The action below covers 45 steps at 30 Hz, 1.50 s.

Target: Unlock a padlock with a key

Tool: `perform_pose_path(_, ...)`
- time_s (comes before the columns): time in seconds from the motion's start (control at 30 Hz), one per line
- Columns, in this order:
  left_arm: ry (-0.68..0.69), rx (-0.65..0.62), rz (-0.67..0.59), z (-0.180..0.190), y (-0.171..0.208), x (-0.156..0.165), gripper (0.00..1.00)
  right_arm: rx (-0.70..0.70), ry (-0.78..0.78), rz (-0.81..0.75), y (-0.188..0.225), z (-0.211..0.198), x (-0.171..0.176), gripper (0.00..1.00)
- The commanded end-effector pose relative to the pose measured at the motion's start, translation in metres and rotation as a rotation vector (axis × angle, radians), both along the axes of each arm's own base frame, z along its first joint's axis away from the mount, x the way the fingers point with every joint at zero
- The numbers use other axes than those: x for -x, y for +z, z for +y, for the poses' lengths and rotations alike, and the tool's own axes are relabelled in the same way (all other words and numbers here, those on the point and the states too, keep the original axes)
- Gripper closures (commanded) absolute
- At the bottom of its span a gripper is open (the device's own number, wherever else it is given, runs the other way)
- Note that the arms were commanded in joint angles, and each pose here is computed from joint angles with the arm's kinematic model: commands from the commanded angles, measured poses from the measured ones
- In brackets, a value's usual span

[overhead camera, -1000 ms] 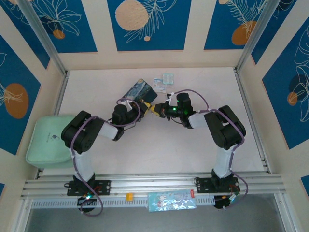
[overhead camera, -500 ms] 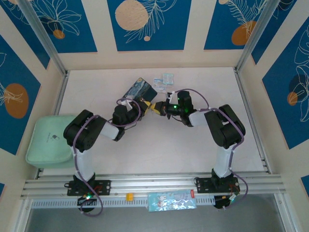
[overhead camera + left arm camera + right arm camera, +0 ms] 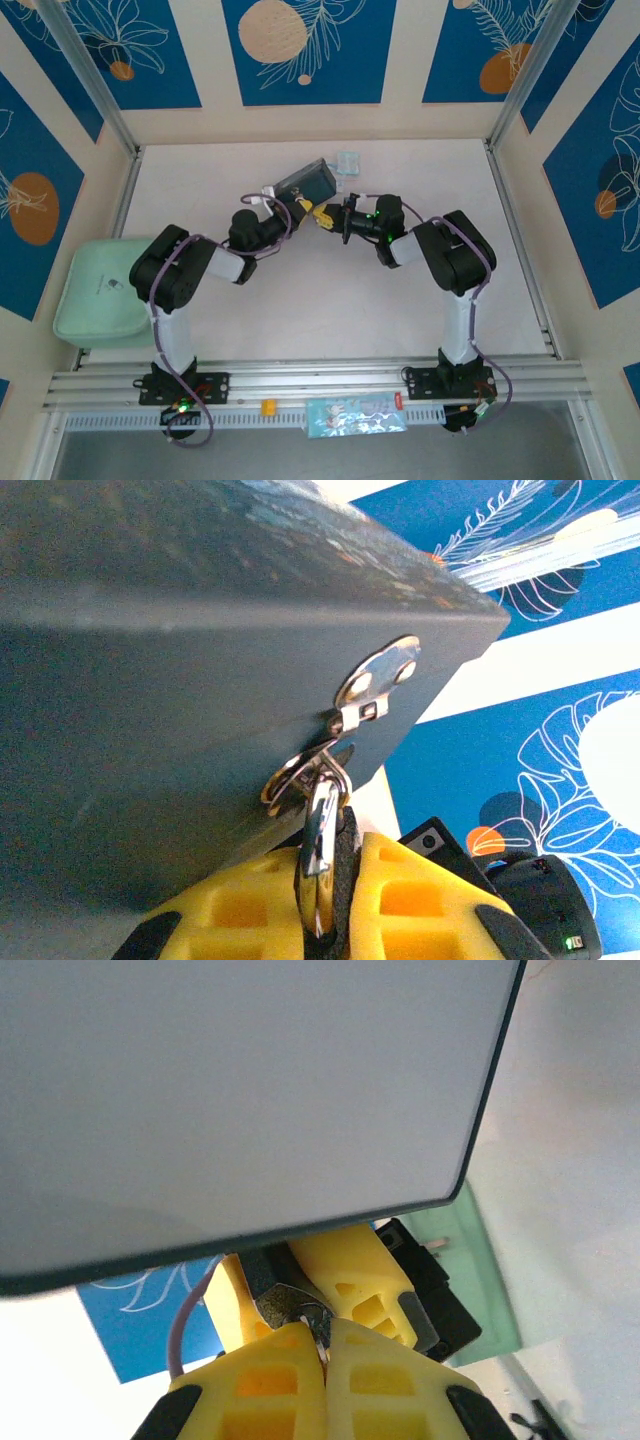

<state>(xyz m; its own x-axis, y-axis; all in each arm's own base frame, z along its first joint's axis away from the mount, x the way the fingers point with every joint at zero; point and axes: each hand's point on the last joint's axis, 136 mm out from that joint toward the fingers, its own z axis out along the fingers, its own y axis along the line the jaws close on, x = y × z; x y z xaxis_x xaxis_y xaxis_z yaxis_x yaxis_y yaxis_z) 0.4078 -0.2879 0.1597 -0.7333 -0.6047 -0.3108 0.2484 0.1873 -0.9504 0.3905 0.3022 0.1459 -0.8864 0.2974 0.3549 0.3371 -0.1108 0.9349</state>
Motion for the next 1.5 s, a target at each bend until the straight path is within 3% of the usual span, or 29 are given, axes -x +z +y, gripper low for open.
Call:
perform_pose_path(0.0,-0.282,0.031,-0.260,-0.040,0.057,0.051,1.00,-0.153,-0.112,0.128,0.017,-0.001,-0.024,1.00)
perform_pose_path(0.27,-0.269,0.004,-0.279,-0.038,0.051,0.052,1.00,-0.288,-0.281,0.372,0.012,-0.002,-0.031,1.00)
perform_pose_path(0.7,-0.270,-0.025,-0.366,-0.039,0.061,0.054,1.00,-0.503,-0.380,0.434,0.049,0.023,-0.066,1.00)
perform_pose_path(0.87,-0.268,-0.026,-0.373,-0.039,0.063,0.054,1.00,-0.506,-0.441,0.467,0.036,0.015,-0.064,1.00)
perform_pose_path(1.1,-0.252,-0.014,-0.351,-0.037,0.062,0.048,1.00,-0.458,-0.398,0.426,0.034,0.019,-0.063,1.00)
perform_pose_path(1.47,-0.122,0.019,-0.196,-0.017,0.037,0.021,1.00,-0.387,-0.351,0.357,0.032,0.020,-0.055,0.83)
